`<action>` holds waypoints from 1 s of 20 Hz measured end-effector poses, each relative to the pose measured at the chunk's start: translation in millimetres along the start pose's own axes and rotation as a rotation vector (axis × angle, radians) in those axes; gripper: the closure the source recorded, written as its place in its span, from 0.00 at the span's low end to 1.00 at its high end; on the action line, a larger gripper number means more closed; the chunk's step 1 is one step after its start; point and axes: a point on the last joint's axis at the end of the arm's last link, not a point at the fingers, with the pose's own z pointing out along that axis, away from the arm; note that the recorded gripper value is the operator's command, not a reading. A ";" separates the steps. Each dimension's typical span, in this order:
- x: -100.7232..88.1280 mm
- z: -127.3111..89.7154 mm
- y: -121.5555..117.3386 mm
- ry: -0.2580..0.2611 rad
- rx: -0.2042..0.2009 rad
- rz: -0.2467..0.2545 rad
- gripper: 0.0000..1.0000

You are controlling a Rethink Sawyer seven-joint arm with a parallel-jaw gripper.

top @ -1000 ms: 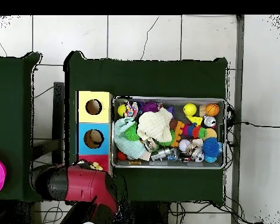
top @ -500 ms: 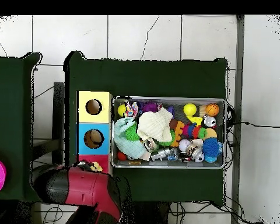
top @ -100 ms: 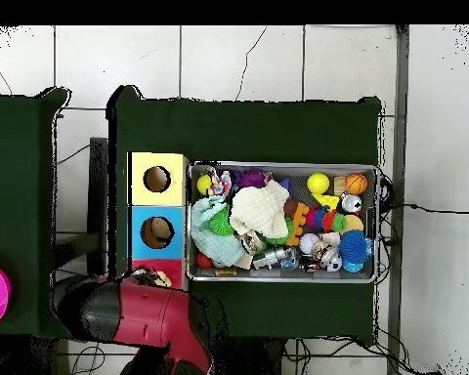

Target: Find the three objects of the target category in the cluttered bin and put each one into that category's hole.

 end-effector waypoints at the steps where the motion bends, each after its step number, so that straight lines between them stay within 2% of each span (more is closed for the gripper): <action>1: -0.9 -0.3 -0.1 0.000 -0.001 0.002 1.00; 7: 1.6 -1.8 3.1 0.012 -0.007 0.009 1.00; 13: 13.2 -0.6 18.3 0.085 -0.038 0.056 1.00; 14: 19.8 5.5 21.8 0.118 -0.036 0.071 1.00; 17: 25.2 13.8 21.3 0.139 -0.022 0.076 1.00; 20: 32.4 30.7 15.3 0.156 0.016 0.074 1.00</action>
